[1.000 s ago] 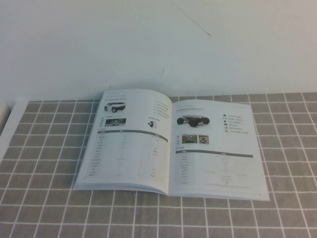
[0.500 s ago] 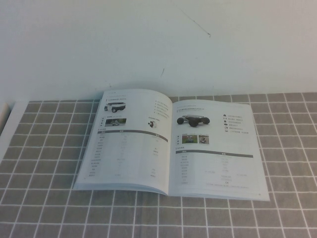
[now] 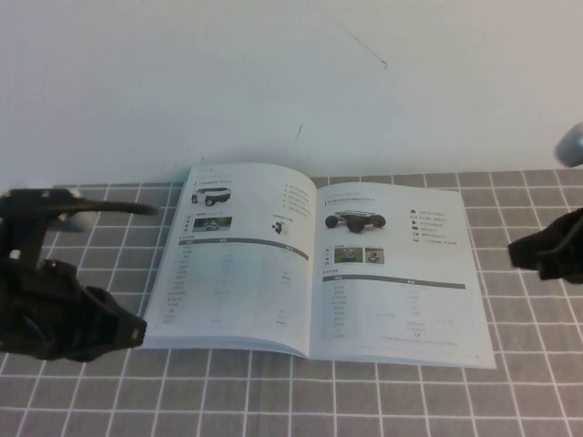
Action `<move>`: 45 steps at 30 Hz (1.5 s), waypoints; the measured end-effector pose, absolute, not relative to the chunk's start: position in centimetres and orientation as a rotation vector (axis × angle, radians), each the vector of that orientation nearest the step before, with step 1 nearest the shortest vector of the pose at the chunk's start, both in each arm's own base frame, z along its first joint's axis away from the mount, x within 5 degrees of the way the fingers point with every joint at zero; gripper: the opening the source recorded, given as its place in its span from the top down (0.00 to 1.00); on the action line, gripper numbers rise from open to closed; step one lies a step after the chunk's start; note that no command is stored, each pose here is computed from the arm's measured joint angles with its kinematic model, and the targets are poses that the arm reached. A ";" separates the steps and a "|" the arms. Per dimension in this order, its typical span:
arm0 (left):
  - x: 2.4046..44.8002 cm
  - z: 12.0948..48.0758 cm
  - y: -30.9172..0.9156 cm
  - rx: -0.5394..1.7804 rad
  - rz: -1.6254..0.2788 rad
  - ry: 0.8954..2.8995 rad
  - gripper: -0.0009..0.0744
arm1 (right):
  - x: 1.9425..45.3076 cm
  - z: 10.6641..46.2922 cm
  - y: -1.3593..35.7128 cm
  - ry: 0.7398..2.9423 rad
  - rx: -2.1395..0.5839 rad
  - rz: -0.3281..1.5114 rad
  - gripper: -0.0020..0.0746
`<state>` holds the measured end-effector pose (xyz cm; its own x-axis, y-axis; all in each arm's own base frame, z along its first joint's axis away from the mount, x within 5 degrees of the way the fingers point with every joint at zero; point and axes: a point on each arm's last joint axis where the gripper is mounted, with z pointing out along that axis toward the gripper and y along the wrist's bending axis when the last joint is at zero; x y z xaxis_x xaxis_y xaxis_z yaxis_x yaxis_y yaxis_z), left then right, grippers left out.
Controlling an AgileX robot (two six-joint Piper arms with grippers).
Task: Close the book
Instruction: Close the open book
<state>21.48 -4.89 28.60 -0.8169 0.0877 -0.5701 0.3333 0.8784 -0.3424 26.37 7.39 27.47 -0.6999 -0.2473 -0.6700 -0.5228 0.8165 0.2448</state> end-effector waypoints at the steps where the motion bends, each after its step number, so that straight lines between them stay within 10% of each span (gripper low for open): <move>1: 22.0 28.2 -5.0 0.333 -0.605 2.541 0.99 | 26.7 26.7 7.8 2.369 -0.589 0.564 0.98; 13: 27.3 25.2 -3.1 0.156 -0.317 2.716 0.99 | 32.5 21.1 12.6 2.474 -0.762 0.588 0.98; 35: 31.4 23.6 -4.2 -0.055 -0.519 2.524 0.98 | 40.3 13.0 13.2 2.735 -0.734 0.404 0.98; 45: 33.1 20.7 -4.0 -0.113 -0.496 2.561 0.65 | 40.2 12.9 13.2 2.743 -0.735 0.400 0.98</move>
